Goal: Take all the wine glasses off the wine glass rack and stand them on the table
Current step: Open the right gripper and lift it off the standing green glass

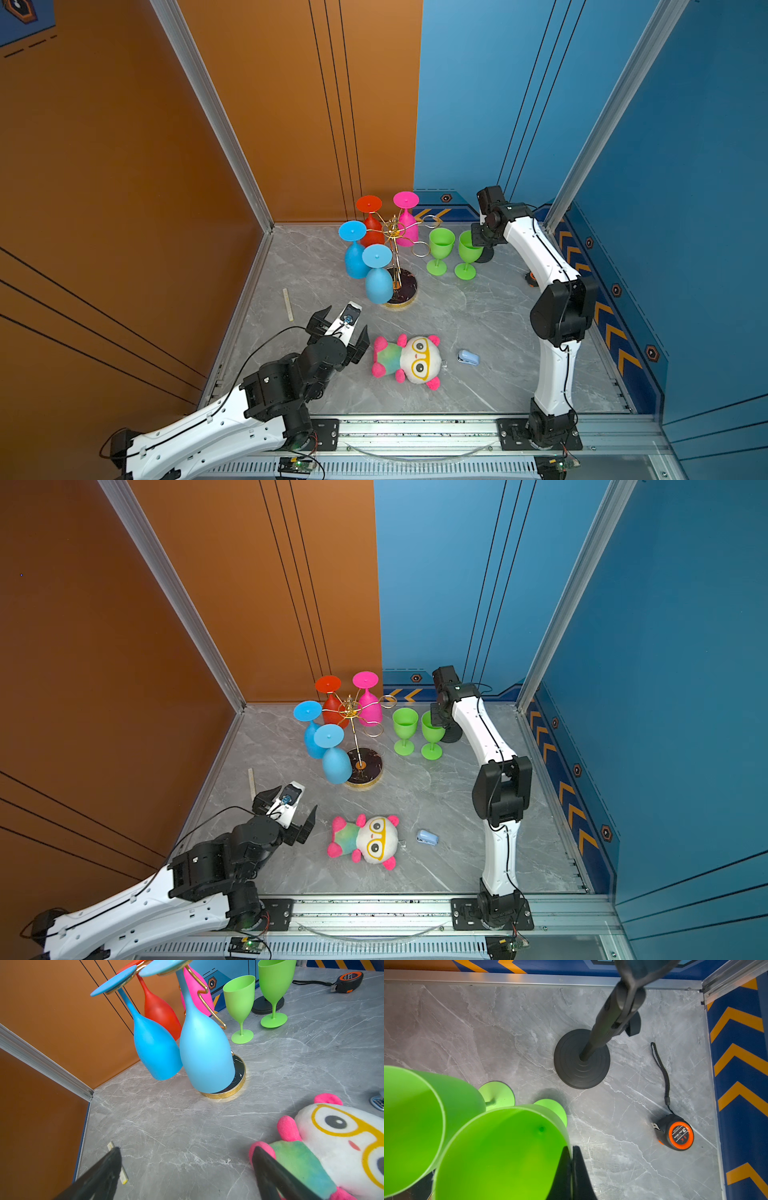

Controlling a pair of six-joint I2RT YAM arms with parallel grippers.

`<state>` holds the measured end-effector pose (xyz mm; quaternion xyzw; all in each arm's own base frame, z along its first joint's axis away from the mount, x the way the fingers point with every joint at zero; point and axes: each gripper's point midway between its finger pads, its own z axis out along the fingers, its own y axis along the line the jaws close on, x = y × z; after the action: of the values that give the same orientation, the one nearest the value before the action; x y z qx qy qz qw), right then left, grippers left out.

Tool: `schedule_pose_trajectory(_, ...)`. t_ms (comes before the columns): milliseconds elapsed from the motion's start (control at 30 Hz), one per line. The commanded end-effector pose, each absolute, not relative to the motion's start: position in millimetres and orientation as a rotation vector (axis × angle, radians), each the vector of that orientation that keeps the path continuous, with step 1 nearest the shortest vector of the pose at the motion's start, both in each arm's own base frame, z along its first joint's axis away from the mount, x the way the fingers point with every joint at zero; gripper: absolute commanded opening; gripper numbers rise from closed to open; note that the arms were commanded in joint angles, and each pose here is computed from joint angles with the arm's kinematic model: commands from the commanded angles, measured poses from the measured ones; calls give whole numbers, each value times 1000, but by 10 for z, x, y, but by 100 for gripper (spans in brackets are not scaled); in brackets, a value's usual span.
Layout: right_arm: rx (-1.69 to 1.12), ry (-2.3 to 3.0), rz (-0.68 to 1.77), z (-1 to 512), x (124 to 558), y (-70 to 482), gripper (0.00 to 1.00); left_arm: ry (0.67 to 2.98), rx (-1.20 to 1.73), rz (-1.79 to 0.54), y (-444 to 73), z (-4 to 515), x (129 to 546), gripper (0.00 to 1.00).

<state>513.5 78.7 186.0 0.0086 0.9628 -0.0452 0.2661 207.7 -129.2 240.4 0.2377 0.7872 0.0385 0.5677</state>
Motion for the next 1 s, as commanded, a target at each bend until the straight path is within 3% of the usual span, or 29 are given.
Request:
schedule_pose_trajectory(0, 47, 2599, -115, 1807, 5211, 778, 0, 1850, 525, 71, -1253, 2499, 2077, 98)
schedule_pose_trajectory(767, 91, 2595, -105, 1609, 5405, 744, 0, 1858, 547, 83, -1268, 2471, 2080, 98)
schedule_pose_trajectory(967, 92, 2587, -82, 1640, 5440, 765, 11, 1870, 559, 86, -1287, 2435, 2092, 98)
